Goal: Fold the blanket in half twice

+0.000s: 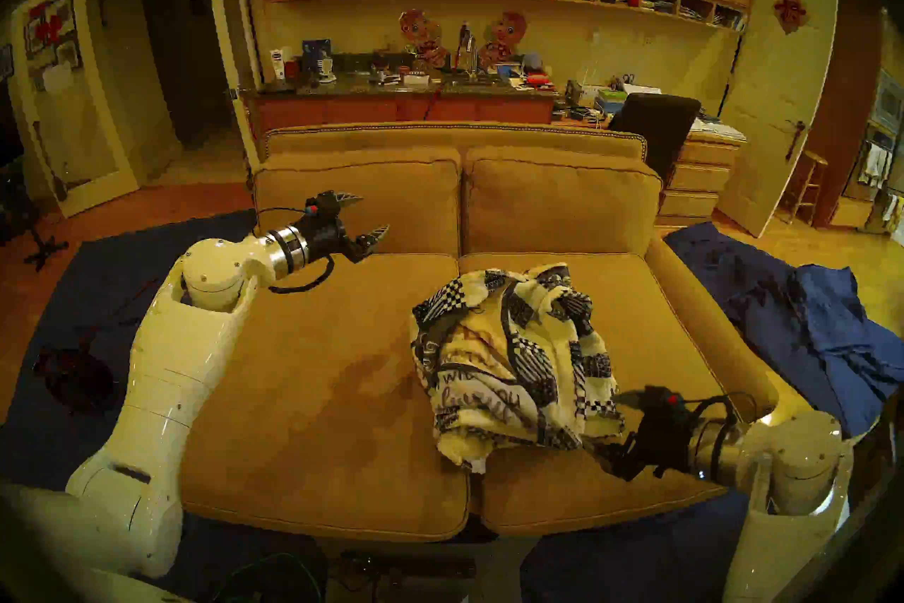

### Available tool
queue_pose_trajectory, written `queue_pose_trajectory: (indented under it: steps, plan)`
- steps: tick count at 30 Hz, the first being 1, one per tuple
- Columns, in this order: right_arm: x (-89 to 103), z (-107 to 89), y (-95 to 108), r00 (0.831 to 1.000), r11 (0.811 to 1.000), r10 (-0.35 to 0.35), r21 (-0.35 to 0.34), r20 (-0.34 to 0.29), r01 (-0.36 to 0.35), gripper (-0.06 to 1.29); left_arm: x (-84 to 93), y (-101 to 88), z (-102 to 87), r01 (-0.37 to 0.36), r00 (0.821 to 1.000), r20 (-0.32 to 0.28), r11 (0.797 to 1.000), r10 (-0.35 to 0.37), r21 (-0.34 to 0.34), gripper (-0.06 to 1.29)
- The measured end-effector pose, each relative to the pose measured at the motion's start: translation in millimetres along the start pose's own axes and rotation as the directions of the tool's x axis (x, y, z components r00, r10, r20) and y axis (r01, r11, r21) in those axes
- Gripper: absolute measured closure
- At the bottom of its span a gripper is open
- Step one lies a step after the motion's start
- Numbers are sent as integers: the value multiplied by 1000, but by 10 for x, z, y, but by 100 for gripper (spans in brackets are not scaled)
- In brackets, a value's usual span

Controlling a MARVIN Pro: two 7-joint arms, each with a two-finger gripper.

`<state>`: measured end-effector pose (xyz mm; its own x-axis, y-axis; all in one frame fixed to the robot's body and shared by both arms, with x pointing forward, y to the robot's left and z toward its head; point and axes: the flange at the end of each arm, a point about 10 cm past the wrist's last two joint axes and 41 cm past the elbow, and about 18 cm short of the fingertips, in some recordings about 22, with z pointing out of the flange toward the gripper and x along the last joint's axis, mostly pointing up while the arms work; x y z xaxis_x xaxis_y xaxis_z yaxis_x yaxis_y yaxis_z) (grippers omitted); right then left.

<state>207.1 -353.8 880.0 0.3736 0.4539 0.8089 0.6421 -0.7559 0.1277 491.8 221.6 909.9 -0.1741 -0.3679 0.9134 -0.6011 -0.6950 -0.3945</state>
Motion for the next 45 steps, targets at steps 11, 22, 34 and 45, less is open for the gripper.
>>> queue_pose_trajectory:
  steps: [11, 22, 34, 45]
  plan:
    - [290, 527, 33, 992, 998, 21, 62, -127, -14, 11, 0, -1, 0, 0, 1000, 0, 1000, 0, 0, 2]
    - [325, 1088, 180, 989, 999, 21, 48, -145, -14, 55, 0, -1, -1, 0, 1000, 0, 1000, 0, 0, 2]
    - [363, 1544, 429, 988, 999, -14, -40, -154, 8, 57, 0, -2, -1, 0, 1000, 0, 1000, 0, 0, 2]
    - [289, 1689, 829, 990, 987, -41, -160, -133, 20, 39, 0, -3, -1, 0, 1000, 0, 1000, 0, 0, 2]
